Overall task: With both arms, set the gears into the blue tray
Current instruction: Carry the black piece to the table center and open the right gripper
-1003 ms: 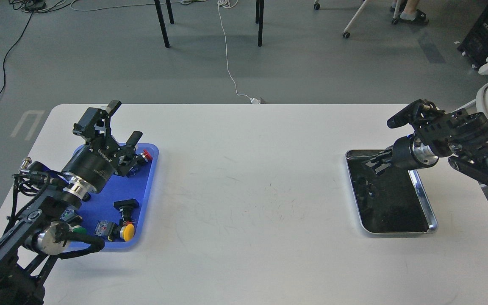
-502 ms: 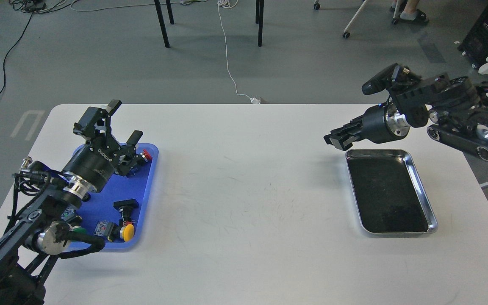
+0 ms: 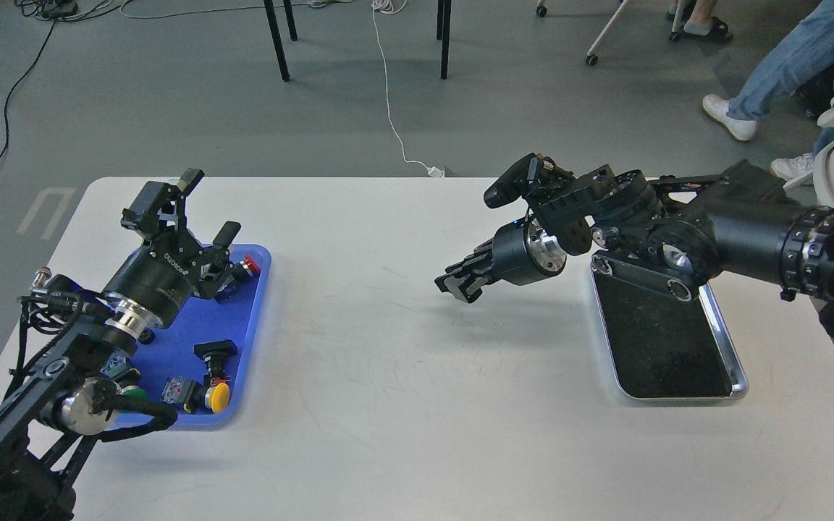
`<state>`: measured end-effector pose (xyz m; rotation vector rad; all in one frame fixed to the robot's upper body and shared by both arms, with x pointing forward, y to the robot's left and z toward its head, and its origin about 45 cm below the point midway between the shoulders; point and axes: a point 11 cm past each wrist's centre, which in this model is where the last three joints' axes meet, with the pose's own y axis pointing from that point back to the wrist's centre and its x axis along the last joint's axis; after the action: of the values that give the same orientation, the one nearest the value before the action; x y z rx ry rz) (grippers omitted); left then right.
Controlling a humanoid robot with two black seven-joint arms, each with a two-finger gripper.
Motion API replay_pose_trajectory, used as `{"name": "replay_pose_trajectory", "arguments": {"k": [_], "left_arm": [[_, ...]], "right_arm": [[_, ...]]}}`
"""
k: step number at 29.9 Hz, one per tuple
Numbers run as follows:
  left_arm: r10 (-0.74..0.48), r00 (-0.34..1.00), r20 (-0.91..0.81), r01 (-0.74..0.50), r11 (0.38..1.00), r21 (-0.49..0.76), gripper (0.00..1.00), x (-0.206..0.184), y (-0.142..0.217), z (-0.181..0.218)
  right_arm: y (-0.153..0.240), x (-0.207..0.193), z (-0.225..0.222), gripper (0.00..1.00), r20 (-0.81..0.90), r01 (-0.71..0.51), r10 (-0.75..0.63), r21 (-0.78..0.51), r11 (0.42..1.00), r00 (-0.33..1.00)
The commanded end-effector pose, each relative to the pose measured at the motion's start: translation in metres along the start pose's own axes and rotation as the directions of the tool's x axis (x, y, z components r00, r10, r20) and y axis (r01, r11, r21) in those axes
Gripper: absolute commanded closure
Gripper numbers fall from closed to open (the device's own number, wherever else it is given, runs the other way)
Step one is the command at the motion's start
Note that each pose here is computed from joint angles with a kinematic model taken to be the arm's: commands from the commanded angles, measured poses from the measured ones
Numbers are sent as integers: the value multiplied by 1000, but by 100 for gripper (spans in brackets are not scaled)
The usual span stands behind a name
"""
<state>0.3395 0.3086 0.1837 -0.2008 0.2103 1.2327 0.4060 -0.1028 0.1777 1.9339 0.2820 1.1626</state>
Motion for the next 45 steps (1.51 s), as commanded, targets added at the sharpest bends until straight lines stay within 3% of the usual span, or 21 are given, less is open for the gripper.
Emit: {"name": "replay_pose_trajectory", "arguments": {"k": [1, 8, 22, 26, 37, 40, 45], "left_arm": [[4, 1000, -2, -4, 1000, 3, 2, 1, 2, -1], [14, 1000, -5, -14, 1000, 8, 2, 4, 7, -3], [17, 1000, -3, -17, 1000, 7, 2, 5, 7, -3], [17, 1000, -5, -17, 1000, 6, 2, 5, 7, -3], [16, 1000, 2, -16, 1000, 7, 2, 6, 8, -2], [15, 1000, 3, -15, 1000, 6, 2, 6, 8, -1], [15, 1000, 12, -15, 1000, 8, 2, 8, 9, 0]], "right_arm": [[-18, -6, -12, 77, 1, -2, 2, 29, 1000, 1000], [-42, -37, -29, 77, 2, 17, -17, 75, 997, 1000], [-44, -38, -31, 72, 29, -4, 2, 85, 996, 1000], [-44, -39, -31, 64, 29, -8, 6, 85, 996, 1000], [-33, -26, -20, 18, 29, -83, 82, 61, 995, 996], [-17, -9, -7, 6, 147, -191, 183, 42, 981, 972], [23, 16, 17, 3, 436, -408, 370, -8, 913, 820]]}}
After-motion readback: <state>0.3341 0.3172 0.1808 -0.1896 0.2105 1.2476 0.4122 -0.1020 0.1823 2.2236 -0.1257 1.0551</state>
